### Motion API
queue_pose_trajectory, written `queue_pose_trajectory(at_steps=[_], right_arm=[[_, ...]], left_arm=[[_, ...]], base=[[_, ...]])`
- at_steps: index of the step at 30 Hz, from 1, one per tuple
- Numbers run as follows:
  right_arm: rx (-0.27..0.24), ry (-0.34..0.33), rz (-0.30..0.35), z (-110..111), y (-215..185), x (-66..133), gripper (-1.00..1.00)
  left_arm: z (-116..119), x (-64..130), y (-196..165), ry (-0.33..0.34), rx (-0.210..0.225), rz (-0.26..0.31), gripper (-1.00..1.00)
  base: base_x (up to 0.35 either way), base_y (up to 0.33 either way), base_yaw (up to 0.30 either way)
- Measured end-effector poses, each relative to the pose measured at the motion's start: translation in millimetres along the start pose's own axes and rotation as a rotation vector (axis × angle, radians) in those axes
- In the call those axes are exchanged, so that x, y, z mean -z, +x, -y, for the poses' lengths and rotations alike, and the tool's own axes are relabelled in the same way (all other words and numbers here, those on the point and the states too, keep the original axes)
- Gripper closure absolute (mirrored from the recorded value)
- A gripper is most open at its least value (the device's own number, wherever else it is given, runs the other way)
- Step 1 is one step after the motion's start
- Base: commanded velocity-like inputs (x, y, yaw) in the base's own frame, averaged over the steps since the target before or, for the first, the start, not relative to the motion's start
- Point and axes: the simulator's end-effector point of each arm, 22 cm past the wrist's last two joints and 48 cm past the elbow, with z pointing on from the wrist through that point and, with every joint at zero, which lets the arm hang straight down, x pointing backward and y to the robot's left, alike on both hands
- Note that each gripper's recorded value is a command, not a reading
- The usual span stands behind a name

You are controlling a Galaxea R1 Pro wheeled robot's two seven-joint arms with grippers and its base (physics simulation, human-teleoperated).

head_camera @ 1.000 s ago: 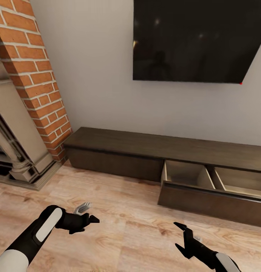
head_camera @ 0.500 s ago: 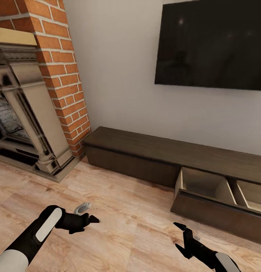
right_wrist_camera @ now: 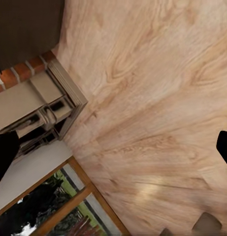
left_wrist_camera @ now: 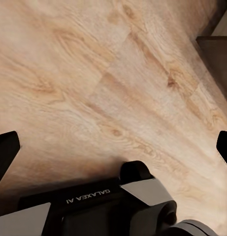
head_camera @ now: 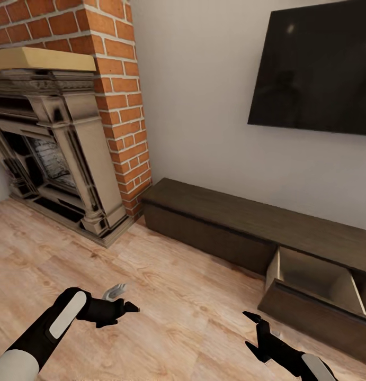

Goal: Place each of the two pumpkins and all three candles from the living room inside a cabinet in the living room (use any cabinet), then make sure every cabinet is closed, and position the cauldron so it is next to a table in the living room.

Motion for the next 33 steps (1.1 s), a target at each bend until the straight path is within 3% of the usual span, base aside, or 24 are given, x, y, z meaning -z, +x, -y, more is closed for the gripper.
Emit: queue_pose_trajectory(at_steps=[6, 13, 20, 28, 30, 33], right_arm=[[0.0, 0.001, 0.001, -10, 3, 6.1, -1.0], [-0.001, 0.0, -0.001, -21, 8, 12.4, -1.0], [0.011, 0.003, -0.003, -31, 11, 18.4, -1.0], [0.206, 0.078, 0.056, -33, -4, 16.7, -1.0], [0.312, 0.155, 0.067, -32, -9, 16.6, -1.0], [0.388, 0.294, 0.079, -14, -8, 15.3, -1.0]], left_arm=[[3, 11.2, -3, -0.011, -0.001, 0.002, -1.0], [-16, 26.1, -9, -0.12, 0.009, 0.01, -1.0], [-26, 43.9, -19, -0.169, 0.043, 0.036, -1.0], [-38, 46.0, -19, -0.221, 0.048, 0.036, -1.0], [-39, 45.9, -18, -0.225, 0.049, 0.036, -1.0], [-40, 45.3, -18, -0.226, 0.049, 0.034, -1.0]], base=[[0.0, 0.0, 0.293], [0.0, 0.0, 0.293], [0.0, 0.0, 0.293], [0.0, 0.0, 0.293], [0.0, 0.0, 0.293], [0.0, 0.0, 0.293]])
